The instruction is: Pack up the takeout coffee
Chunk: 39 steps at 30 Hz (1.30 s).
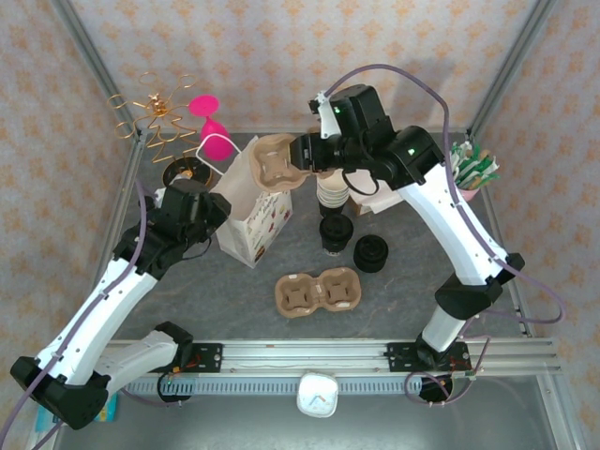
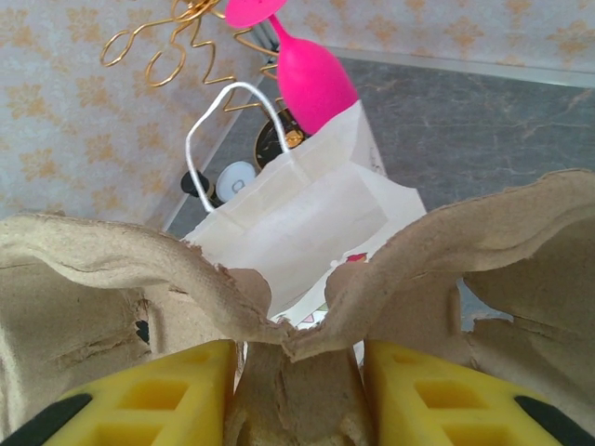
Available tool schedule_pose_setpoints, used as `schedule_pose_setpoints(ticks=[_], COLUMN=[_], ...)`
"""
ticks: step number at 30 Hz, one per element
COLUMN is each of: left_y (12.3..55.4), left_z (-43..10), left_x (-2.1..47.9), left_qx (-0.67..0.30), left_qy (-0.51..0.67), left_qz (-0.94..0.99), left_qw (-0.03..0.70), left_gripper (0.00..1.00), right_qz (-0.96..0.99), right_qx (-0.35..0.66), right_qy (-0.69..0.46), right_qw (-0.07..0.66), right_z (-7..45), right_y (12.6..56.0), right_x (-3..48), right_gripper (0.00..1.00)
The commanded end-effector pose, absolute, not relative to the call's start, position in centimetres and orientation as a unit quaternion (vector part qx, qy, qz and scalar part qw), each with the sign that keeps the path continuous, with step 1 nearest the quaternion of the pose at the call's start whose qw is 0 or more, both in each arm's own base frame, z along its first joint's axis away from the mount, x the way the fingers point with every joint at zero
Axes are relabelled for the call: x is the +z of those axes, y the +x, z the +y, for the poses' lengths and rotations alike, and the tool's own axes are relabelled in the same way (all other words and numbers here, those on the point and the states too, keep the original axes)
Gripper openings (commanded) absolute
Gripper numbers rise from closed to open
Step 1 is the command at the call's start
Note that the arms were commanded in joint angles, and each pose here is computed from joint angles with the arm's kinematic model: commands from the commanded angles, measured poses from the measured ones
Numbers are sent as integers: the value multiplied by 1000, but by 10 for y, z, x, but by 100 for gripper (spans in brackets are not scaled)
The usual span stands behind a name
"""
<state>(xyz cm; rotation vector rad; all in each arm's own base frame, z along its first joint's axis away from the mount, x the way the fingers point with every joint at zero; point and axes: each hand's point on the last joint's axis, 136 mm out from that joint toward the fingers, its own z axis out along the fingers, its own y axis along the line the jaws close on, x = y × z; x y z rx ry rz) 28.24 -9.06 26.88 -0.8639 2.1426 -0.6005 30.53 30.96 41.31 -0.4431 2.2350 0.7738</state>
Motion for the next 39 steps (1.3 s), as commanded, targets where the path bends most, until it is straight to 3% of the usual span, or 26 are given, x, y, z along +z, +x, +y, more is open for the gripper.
schedule_pose_setpoints(ticks=[1, 14, 21, 31, 39], left_y=[278, 264, 248, 255, 254], left_z=[-82, -88, -71, -86, -83], left_x=[272, 278, 282, 291, 299], left_qx=[-201, -204, -155, -214, -216], left_qy=[-314, -268, -265, -273, -273], left_qz=[850, 874, 889, 869, 863], left_qw=[371, 350, 339, 353, 367], left_gripper=[25, 0, 0, 0, 0], right_qz=[849, 835, 831, 837, 860], right_qx=[321, 356, 378, 407, 386], right_qy=[-189, -203, -208, -220, -210], right_qw=[376, 367, 352, 291, 261], right_z=[321, 341, 354, 392, 392], right_y=[303, 289, 281, 259, 255], right_x=[428, 440, 440, 410, 375], right_gripper=[39, 39, 39, 38, 38])
